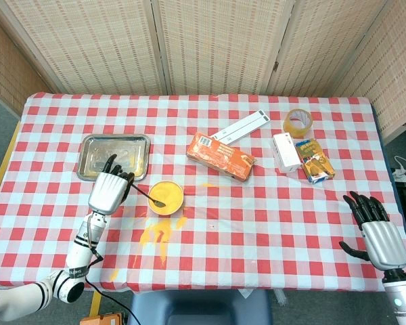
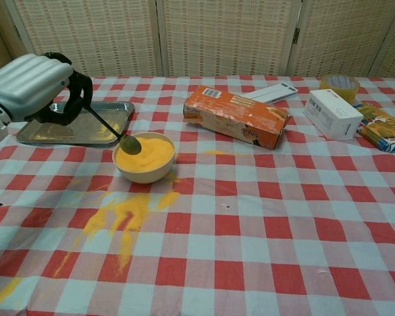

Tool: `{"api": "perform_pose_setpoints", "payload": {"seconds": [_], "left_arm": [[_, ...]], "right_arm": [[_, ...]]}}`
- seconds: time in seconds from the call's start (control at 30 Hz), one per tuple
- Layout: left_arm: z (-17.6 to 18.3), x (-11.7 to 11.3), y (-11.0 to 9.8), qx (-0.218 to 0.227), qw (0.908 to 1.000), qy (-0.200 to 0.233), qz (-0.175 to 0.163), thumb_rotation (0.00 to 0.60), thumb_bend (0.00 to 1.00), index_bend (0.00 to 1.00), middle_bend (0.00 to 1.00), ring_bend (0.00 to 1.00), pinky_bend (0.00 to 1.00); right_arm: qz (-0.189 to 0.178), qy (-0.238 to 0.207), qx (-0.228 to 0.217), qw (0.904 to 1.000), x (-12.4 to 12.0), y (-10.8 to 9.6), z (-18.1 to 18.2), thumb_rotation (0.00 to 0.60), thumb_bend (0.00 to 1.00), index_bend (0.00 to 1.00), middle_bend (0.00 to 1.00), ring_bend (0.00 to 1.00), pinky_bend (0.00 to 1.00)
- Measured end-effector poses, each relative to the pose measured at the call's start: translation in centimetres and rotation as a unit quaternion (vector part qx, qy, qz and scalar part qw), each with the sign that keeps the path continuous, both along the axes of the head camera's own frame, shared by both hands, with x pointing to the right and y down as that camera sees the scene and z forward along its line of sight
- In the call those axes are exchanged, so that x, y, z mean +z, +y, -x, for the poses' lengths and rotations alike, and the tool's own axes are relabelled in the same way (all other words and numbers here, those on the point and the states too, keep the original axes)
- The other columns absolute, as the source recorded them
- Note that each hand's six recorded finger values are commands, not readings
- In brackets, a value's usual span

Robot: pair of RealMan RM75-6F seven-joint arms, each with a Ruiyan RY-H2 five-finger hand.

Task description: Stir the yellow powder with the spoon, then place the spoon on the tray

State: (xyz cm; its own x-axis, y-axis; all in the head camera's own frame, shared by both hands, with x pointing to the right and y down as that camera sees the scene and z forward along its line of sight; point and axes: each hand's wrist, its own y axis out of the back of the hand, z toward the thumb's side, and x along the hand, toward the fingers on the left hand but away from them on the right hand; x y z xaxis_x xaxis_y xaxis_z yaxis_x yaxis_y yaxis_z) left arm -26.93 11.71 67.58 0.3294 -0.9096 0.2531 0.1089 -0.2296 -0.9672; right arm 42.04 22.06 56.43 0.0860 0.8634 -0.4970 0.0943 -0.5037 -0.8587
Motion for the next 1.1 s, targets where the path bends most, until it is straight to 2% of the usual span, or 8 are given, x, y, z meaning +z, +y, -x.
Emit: {"api": "perform_pose_setpoints", "payload": {"seconds": [0.57, 1.1], "left_arm": [[-0.9, 0.6, 2.2, -0.002, 0.9999, -0.001, -0.014, 0.6, 0.61, 0.92, 0.69, 0.39, 0.15], [-1.5, 2.2, 1.5, 0.006, 0.9986, -0.03, -0.043, 0.6, 0.61, 0.92, 0.69, 0.39, 0.15]], "right_arm": [[0.005, -0.004, -0.007, 1.0, 0.0, 0.3, 0.4, 0.6, 0.1, 0.0, 0.0, 0.0, 0.0], [0.003, 0.002, 0.001, 1.0, 0.1, 0.0, -0.1, 0.6, 0.1, 0.0, 0.0, 0.0, 0.0]]}}
